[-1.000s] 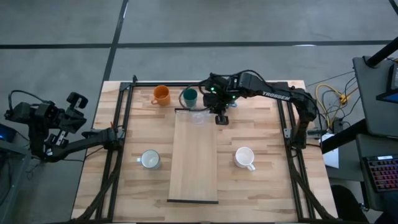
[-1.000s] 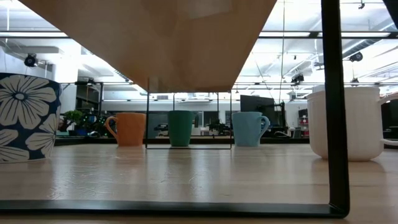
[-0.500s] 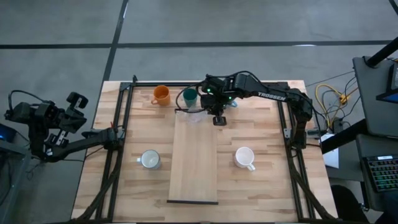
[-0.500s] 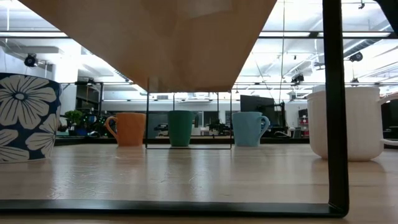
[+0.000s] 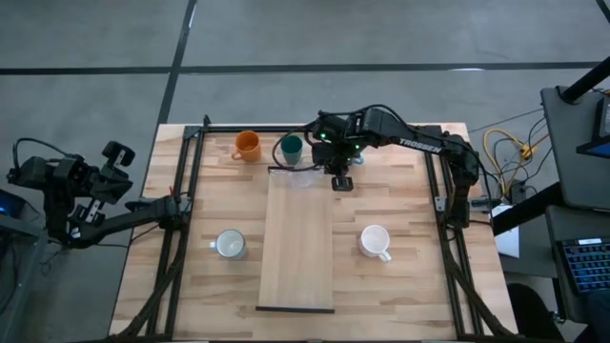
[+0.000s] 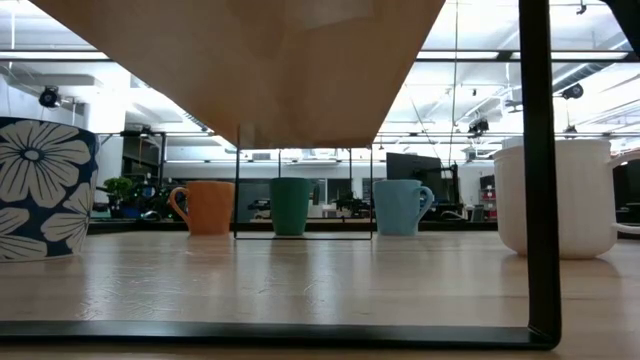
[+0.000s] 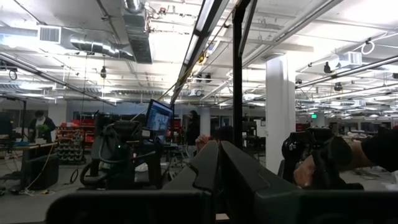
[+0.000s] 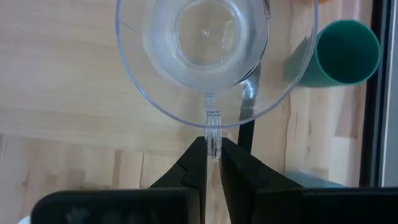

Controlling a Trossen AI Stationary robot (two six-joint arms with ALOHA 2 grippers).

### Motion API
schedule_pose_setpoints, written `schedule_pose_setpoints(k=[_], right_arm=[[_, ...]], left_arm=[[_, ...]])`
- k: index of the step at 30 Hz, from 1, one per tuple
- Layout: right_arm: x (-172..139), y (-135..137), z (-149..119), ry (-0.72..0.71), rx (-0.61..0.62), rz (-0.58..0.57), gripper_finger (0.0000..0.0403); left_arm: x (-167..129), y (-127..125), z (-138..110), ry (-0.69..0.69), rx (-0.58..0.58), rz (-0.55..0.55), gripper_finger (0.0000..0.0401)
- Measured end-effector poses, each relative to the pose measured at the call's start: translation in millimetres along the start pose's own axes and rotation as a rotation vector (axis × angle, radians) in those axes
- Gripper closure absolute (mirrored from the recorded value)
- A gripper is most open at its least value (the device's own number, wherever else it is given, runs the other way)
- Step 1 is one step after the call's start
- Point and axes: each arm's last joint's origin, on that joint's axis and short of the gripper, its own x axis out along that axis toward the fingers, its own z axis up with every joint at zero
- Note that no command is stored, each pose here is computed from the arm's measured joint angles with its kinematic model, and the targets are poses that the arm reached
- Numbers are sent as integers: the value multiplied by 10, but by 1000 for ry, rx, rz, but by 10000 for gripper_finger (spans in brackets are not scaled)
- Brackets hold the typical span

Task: Stack small to large cups/mugs on shelf
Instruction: Put the transparent mug on the shelf

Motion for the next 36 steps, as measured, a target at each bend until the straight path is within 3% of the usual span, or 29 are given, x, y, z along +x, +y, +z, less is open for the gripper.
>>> schedule_pose_setpoints(k=[36], right_arm=[[1, 10, -28, 36, 26, 15, 374]], left_arm=[[0, -2, 0, 2, 0, -8, 397]])
